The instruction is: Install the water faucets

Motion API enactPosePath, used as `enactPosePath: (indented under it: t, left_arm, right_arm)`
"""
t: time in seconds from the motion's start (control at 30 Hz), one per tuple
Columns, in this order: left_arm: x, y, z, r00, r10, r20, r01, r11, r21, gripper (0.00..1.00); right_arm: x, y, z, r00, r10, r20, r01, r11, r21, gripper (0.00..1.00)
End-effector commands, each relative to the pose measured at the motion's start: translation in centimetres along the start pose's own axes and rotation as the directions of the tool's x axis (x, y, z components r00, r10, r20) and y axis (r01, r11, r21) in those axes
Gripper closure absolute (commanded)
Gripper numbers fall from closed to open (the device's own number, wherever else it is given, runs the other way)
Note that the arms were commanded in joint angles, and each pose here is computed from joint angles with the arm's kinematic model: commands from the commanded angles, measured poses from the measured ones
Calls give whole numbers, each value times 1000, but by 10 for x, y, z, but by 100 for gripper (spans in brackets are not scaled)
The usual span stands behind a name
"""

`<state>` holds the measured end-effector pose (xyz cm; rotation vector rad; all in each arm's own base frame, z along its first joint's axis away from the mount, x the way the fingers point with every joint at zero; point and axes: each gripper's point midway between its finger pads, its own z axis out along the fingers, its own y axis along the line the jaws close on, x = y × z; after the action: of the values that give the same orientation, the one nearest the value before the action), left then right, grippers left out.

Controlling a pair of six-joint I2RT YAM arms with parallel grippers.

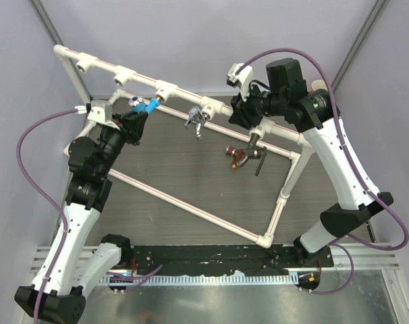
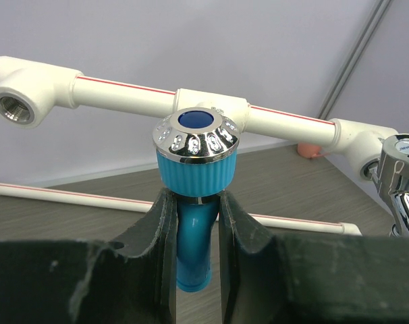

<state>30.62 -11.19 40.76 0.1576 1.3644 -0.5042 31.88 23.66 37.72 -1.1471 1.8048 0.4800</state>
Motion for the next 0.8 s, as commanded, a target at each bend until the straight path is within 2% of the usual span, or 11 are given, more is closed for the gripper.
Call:
enactPosePath:
  t: [0.0, 0.77]
  left_arm:
    - [-36, -2, 5, 994, 36, 102, -37, 999, 3, 100]
    - [-26, -9, 12, 992, 56, 115, -55, 998, -9, 100]
  right_arm:
    - [1, -5, -2, 999, 50, 6, -50, 998, 39, 99]
    - [-1, -2, -1, 998, 53, 18, -54, 998, 25, 99]
